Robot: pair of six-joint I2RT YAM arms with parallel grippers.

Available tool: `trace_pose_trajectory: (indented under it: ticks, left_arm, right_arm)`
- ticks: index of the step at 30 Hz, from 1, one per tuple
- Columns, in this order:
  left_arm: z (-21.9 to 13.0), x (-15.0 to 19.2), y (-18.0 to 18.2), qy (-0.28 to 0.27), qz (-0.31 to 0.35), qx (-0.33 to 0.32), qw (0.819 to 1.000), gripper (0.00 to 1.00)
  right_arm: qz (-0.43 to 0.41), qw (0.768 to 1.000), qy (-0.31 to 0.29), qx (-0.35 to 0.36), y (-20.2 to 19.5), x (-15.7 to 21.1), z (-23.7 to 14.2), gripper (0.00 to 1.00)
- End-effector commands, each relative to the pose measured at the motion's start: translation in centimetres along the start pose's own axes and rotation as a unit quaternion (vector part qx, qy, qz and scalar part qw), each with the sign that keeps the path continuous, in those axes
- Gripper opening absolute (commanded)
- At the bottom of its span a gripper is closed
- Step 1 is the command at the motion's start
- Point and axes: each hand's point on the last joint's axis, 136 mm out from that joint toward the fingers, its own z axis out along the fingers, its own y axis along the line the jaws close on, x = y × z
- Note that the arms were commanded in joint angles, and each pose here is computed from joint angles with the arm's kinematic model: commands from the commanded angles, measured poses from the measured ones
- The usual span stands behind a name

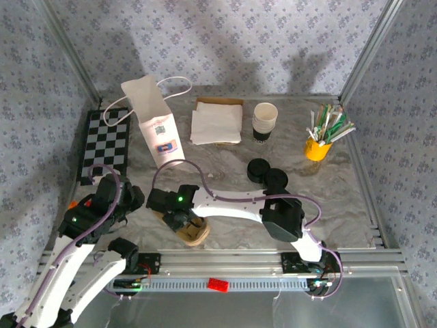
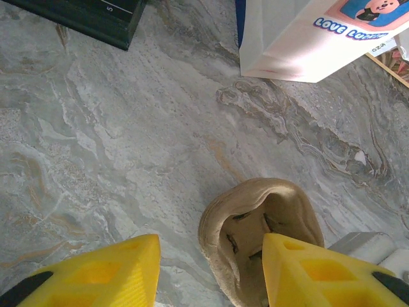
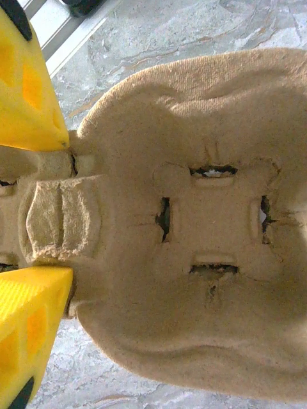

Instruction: Pack the takeout coffee

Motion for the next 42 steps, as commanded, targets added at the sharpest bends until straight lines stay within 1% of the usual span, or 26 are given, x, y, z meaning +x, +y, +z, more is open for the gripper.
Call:
trace_pose_trajectory:
  ticks: [1,5,10,16,25,32,36,39,42]
  left_arm:
    - [-0.1,-0.1,0.7,-0.005,-0.006,-0.013,1.0,0.46]
    - [0.0,-0.1,0.5,-0.004,-0.007,-0.012,1.0,0.47]
    - [-0.1,-0.4,0.5,-0.008,-0.008,-0.012,1.0,0.47]
    - [-0.2,-0.5,0.4,-0.009,-0.009,-0.01,1.0,0.47]
    - [-0.5,-0.7,-0.1,-0.007,-0.008,0.0,1.0,0.48]
    - [-0.8,-0.8,-0.9,0.0,-0.004,0.016,1.0,0.48]
    - [-0.7,-0.7,-2.1,0.012,0.001,0.038,0.999,0.48]
    - [-0.4,-0.3,-3.5,0.035,0.006,0.059,0.998,0.49]
    - [0.0,0.4,-5.1,0.063,0.015,0.087,0.994,0.48]
  right_arm:
    - [0.0,1.0,0.013,0.011,-0.4,0.1,0.4,0.48]
    - [-0.004,1.0,0.015,0.018,-0.6,0.1,0.2,0.43]
    - [-0.002,1.0,0.0,0.013,-0.6,-0.6,-1.0,0.35]
    - [0.008,1.0,-0.019,0.005,-0.9,-1.5,-2.6,0.29]
    - [0.022,0.998,-0.051,-0.006,-1.8,-2.6,-5.6,0.27]
    - [0.04,0.997,-0.065,-0.001,-3.4,-2.3,-8.1,0.27]
    - [0.066,0.996,-0.063,0.003,-5.1,-1.4,-9.1,0.27]
    - [0.088,0.994,-0.055,0.013,-6.8,-0.1,-9.5,0.27]
    - [0.112,0.992,-0.045,0.028,-8.7,1.8,-9.6,0.27]
